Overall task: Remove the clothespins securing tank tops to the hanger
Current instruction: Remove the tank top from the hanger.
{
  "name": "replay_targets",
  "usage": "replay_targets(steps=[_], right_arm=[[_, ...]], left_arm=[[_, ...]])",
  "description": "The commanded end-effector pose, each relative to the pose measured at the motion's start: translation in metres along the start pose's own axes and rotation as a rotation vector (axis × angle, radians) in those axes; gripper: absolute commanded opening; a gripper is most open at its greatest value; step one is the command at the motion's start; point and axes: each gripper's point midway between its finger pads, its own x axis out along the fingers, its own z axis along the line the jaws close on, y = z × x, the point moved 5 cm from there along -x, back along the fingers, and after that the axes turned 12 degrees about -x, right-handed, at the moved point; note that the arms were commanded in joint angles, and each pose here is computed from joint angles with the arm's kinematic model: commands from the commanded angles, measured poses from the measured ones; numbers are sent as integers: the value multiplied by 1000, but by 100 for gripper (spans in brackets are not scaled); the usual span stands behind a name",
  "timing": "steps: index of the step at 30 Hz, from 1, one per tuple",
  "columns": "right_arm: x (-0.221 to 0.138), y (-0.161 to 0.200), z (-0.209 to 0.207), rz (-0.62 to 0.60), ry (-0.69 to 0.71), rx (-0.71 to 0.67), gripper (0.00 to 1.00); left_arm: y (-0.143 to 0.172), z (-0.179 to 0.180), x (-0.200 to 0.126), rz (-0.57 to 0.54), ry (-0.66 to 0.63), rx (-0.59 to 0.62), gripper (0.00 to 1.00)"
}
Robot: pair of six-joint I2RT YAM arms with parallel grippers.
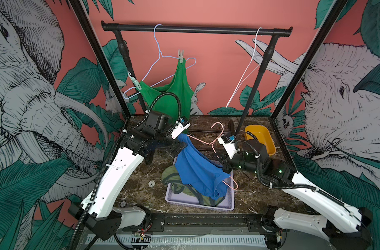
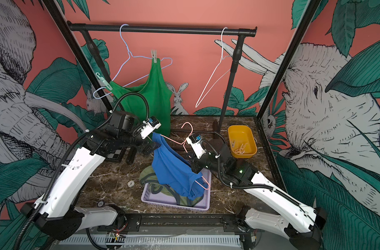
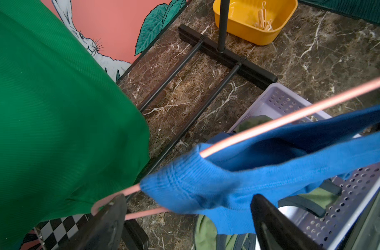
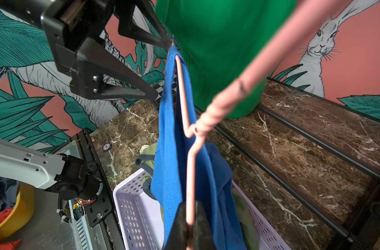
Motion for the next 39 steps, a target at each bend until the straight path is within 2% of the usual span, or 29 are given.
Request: replay_targets(steps=[1,5,11,13,21,27,32,39], right_arm=[[-13,-26,3,-130,16,-29,0],[-14,-28,7,-137,13,-48,0],[-17,-29,14,-144,-13,-68,0],[-16,-27,19,-141,-38,-79,0],[-17,-19,27,-155,-56,-76,0],[-16,-18,25,-175,-40,-64,0],[-15,-21,25,-189,-35,-68,0],[-17,-30,34,-222,-96,-68,0]], left_arm=[[-3,-2,-2,-30,24,-37,92],[-1,-1,-1,-27,24,-38,90],[1,0,1,-24,23,-49,75],[1,1,0,-28,21,-56,73],[-2,0,-7,-57,85,-100,84],[-2,-5,-12,-83,170,-142,88],[0,-17,-18,-101,289,-153,89],[-1,-11,-12,-98,266,-170,86]])
